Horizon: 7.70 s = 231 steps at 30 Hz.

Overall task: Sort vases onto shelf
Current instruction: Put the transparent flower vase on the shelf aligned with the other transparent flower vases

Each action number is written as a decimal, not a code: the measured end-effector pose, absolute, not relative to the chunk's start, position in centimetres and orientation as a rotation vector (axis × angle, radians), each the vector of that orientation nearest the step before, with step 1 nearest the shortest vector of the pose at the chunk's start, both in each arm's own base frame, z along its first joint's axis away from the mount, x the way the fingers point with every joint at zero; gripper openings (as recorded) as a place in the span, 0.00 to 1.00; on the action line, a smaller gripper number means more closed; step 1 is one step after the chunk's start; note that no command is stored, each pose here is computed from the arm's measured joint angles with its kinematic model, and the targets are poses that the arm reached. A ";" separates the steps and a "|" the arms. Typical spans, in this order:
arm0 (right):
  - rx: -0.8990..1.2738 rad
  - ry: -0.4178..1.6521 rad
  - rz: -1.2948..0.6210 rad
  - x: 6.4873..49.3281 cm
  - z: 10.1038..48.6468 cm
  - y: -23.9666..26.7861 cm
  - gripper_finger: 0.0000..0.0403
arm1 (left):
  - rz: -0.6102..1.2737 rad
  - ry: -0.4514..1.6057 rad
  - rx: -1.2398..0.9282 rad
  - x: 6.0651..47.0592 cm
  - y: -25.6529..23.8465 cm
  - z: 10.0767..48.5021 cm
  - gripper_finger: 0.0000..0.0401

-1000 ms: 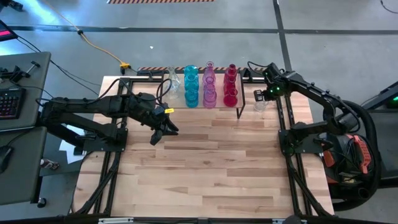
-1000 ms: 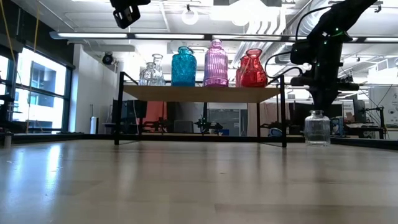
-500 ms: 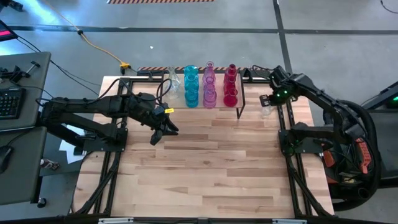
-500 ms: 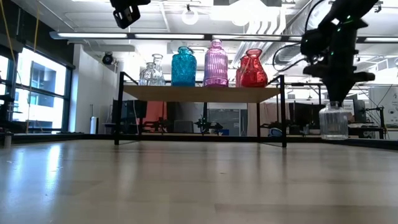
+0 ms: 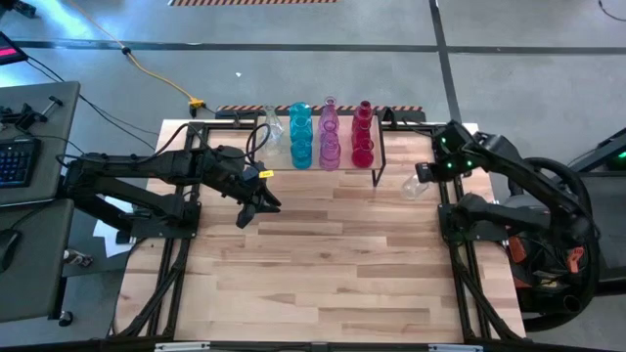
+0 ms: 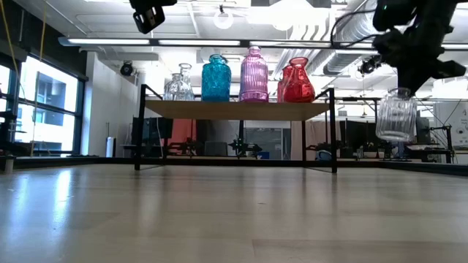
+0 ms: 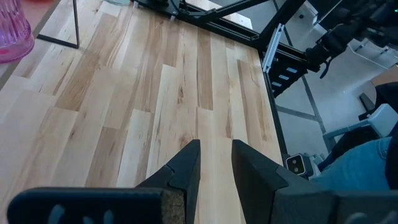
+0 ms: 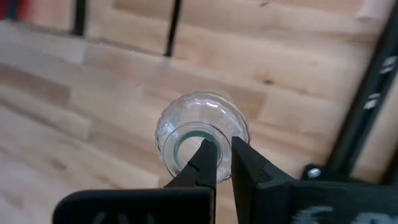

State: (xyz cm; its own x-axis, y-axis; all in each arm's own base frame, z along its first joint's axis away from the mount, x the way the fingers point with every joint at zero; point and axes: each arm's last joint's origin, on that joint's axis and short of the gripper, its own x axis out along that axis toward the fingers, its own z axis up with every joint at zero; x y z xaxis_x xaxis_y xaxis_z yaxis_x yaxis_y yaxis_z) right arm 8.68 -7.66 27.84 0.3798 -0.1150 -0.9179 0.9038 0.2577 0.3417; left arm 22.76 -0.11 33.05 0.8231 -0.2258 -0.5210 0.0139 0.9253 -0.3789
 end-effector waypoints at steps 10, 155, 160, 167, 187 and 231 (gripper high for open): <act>1.122 0.891 -0.666 10.7 28.6 -4.2 0.00 | -0.131 0.593 -0.372 22.8 -0.1 33.0 0.20; 0.280 1.334 -0.231 38.3 31.4 3.6 0.22 | -0.205 0.788 -0.360 21.8 -2.0 31.6 0.20; 0.251 1.309 -0.303 36.2 34.5 4.1 0.22 | -0.205 0.799 -0.350 22.1 -2.0 31.4 0.20; 0.182 1.064 -0.344 30.6 41.0 4.9 0.22 | -0.201 0.818 -0.345 22.9 -2.0 30.7 0.20; 0.250 0.380 -0.525 10.2 40.6 2.9 0.22 | -0.189 0.770 -0.397 24.4 -2.1 30.5 0.20; 0.469 0.114 -0.080 9.6 18.5 3.4 0.22 | -0.220 0.695 -0.461 29.2 -4.4 28.1 0.20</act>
State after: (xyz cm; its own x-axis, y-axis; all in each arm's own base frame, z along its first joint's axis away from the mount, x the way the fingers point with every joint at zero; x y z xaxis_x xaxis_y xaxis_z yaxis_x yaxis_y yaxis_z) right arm 9.61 3.43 18.52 0.9905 -0.0506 -0.1276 0.1029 0.8889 0.4465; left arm 29.21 -4.43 28.13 0.7504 -0.3441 -0.5644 0.0428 0.8773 -0.4780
